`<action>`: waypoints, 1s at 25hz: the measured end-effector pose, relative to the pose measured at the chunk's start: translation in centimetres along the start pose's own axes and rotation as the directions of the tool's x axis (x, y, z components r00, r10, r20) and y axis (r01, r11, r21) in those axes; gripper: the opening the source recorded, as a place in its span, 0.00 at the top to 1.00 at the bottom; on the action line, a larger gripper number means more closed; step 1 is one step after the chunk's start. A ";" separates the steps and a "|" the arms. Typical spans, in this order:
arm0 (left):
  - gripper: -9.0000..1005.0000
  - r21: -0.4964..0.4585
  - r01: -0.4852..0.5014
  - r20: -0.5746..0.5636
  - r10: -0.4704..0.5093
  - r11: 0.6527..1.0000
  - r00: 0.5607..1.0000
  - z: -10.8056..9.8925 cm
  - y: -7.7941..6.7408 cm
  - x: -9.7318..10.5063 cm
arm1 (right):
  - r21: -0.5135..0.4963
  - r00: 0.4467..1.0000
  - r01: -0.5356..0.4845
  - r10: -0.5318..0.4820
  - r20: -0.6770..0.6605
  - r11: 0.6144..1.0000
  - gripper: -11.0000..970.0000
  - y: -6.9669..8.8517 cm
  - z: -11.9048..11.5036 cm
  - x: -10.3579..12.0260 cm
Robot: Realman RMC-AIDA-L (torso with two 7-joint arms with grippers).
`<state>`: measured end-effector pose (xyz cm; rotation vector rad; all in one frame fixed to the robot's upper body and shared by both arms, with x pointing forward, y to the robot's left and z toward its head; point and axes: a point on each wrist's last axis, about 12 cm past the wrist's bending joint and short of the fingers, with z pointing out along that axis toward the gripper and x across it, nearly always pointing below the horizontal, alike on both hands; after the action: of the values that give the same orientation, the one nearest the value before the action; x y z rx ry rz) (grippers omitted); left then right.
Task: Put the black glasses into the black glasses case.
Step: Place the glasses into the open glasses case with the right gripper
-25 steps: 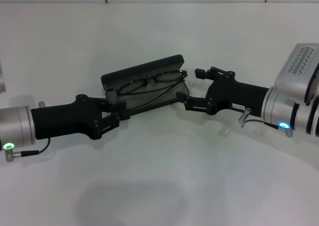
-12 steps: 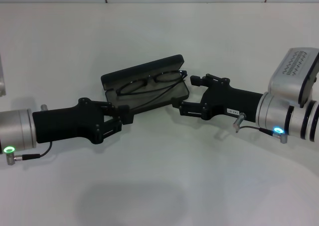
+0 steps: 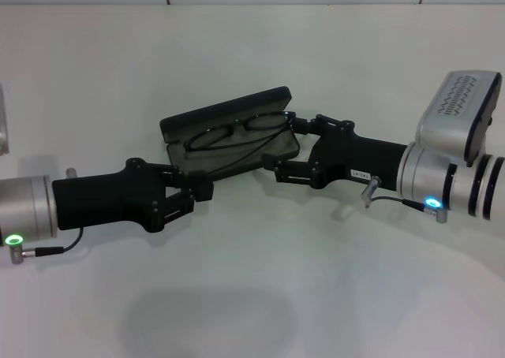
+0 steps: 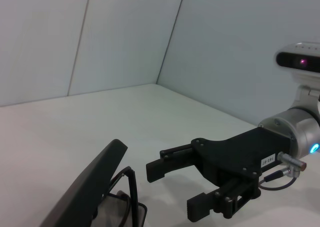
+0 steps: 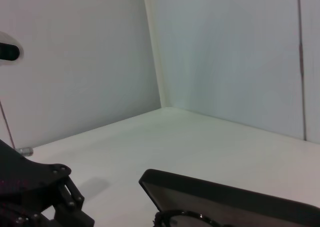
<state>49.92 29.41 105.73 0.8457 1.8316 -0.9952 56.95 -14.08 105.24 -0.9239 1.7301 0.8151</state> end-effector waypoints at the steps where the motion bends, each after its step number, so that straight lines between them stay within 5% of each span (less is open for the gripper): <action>1: 0.79 -0.001 0.002 0.000 -0.002 1.000 1.000 0.0 0.0 0.0 | -0.002 1.000 0.001 -0.001 0.001 1.000 0.13 0.0 0.0 0.0; 12: 0.80 -0.033 0.007 -0.029 -0.008 0.999 1.000 0.4 0.3 0.5 | -0.046 0.996 0.066 -0.063 0.055 0.997 0.13 0.9 -0.3 -0.2; 25: 0.80 -0.044 0.028 -0.066 -0.031 0.999 0.997 3.6 0.9 0.7 | 0.112 0.978 0.105 -0.123 0.170 0.988 0.13 0.4 -5.5 2.7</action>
<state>51.67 26.73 103.73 0.8369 1.9203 -0.9530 53.60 -19.09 104.39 -0.8475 1.5360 0.7046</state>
